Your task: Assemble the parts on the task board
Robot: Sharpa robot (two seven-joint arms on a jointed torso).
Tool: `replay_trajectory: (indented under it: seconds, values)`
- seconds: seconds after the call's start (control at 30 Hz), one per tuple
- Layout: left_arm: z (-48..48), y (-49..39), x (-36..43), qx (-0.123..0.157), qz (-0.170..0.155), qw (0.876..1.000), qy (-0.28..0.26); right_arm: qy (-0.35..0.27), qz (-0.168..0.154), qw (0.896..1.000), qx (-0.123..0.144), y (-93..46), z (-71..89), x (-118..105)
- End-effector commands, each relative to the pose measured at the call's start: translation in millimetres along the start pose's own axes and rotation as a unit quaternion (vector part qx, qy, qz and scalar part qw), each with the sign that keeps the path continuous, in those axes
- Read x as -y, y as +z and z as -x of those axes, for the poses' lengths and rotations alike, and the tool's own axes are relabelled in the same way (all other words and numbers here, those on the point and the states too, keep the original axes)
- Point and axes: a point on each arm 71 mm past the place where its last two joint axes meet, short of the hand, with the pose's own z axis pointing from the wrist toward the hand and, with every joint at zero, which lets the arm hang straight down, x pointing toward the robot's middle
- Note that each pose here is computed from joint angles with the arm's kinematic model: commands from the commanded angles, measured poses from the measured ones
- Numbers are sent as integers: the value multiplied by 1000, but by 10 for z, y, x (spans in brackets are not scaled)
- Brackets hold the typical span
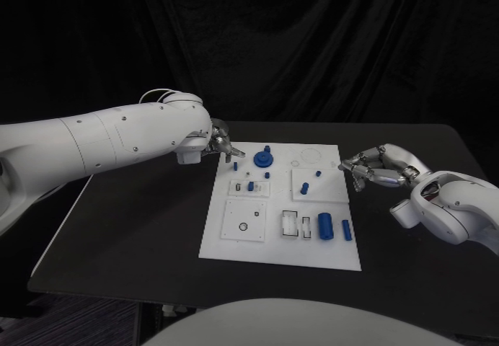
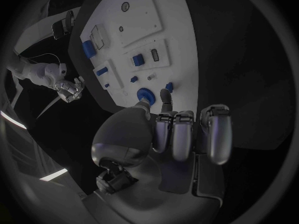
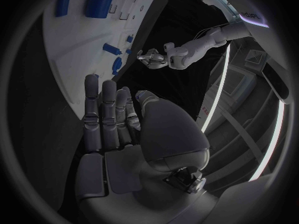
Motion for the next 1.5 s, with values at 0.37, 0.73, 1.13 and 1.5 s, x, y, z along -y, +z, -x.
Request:
replay_trajectory:
  seconds: [0.37,0.73,1.13,1.5]
  values:
    - [-121,146,-58,1,15,1000,17,1,-2,1000,-3,-14,-20,3]
    - [-139,174,-67,6,16,1000,13,1,-6,1000,-5,-13,-26,15]
    - [-116,195,-38,14,6,1000,10,3,-10,1000,-11,-5,-43,27]
    - [-102,237,-30,24,-1,1000,3,3,-10,1000,-14,5,-58,36]
